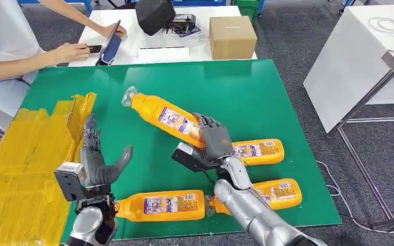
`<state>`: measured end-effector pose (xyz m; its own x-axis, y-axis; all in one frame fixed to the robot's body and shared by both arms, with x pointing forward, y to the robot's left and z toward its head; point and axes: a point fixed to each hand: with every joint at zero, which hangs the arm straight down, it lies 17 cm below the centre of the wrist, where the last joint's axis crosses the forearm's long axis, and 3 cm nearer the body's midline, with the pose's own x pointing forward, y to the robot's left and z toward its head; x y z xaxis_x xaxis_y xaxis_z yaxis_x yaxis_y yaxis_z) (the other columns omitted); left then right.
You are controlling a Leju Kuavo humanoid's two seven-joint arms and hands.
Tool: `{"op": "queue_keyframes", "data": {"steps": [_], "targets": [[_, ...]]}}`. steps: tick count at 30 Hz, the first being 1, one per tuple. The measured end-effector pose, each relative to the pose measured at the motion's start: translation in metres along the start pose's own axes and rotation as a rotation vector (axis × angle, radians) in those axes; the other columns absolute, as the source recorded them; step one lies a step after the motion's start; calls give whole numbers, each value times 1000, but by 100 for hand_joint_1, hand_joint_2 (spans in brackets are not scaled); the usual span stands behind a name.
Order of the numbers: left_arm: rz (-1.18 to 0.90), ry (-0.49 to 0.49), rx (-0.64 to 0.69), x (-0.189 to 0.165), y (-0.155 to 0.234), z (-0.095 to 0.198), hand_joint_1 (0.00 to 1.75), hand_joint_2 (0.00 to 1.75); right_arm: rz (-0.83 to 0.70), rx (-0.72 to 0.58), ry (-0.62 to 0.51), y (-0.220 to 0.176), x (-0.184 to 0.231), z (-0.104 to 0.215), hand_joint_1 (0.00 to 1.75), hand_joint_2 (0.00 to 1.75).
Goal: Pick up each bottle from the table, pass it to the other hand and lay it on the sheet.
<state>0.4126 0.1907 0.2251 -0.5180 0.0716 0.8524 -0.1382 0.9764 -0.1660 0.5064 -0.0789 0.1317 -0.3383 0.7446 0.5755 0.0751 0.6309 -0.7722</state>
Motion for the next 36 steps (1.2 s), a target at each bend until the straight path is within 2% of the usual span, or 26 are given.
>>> {"op": "queue_keyframes", "data": {"steps": [2,4,5,6,10,14,19,24,32,36], "targets": [[8,-6,17,3,4,-1,0,175,-77,-46,18,-12,-5,2,173,175],[11,24,3,-1,2,-1,0,175,-163,-69,11,-18,-4,6,148,175],[19,50,-19,-5,-2,0,0,175,-225,-58,-2,-16,0,9,147,175],[47,78,-49,-10,-9,1,0,175,-301,-26,-16,-12,7,12,155,175],[208,171,-161,-20,-39,4,0,175,-551,113,-58,10,32,30,155,175],[225,186,-186,-23,-46,4,0,175,-583,111,-76,6,39,34,155,175],[287,228,-222,-26,-55,6,0,175,-615,125,-97,5,44,36,168,175],[346,245,-262,-23,-66,9,0,175,-632,140,-109,8,49,38,166,175],[376,239,-304,-16,-77,11,0,175,-603,170,-126,18,56,42,173,175],[392,238,-327,-13,-83,11,0,175,-564,198,-150,25,63,42,169,175]]}}
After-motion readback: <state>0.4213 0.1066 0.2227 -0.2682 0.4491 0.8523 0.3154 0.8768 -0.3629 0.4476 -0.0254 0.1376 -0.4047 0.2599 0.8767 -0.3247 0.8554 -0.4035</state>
